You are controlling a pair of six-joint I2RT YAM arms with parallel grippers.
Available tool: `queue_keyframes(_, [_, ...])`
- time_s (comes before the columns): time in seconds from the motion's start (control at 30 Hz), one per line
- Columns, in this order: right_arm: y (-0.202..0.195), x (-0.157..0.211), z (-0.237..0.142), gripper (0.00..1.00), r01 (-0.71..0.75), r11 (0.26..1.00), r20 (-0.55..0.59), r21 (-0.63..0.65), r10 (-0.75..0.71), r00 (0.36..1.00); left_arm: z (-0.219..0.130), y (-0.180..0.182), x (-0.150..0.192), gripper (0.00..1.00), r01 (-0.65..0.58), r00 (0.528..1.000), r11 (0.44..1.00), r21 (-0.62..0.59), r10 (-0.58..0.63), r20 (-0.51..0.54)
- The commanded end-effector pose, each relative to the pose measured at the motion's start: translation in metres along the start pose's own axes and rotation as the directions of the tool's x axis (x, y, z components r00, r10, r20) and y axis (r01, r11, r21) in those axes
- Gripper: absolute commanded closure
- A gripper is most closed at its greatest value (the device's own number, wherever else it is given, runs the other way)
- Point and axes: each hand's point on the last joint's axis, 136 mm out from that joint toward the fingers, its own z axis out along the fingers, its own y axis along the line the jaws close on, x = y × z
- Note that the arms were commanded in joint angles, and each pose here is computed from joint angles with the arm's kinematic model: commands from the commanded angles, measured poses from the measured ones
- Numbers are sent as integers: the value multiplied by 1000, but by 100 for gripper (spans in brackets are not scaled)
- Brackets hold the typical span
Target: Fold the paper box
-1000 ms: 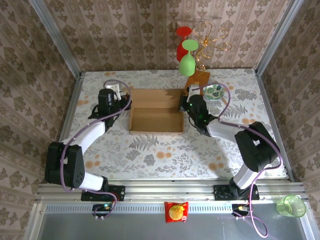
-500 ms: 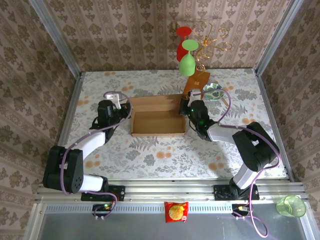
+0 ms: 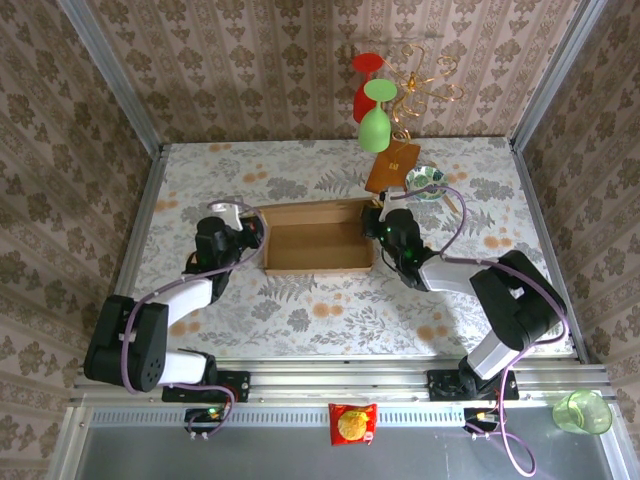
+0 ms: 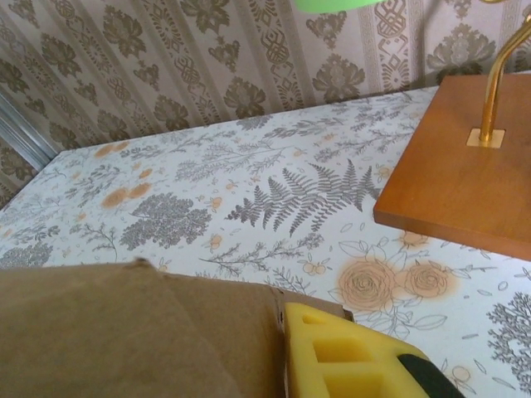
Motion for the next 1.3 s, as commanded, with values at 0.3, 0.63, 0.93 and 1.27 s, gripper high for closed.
queue_keyframes(0.3, [-14, 20, -22, 75, -82, 994, -112, 74, 90, 990, -21, 11, 55, 100, -59, 990, 993, -104, 45, -136])
queue_keyframes(0.63, [-5, 11, -34, 60, -152, 987, -153, 56, 159, 975, -22, 8, 66, 100, -106, 983, 986, -131, 84, -163])
queue_keyframes(0.93, [5, 0, -49, 45, -284, 957, -188, 51, 288, 939, -23, 10, 74, 100, -140, 975, 977, -163, 107, -195])
queue_keyframes(1.27, [13, -21, -85, 41, -469, 881, -208, 55, 470, 858, -25, 6, 80, 100, -155, 970, 974, -168, 118, -211])
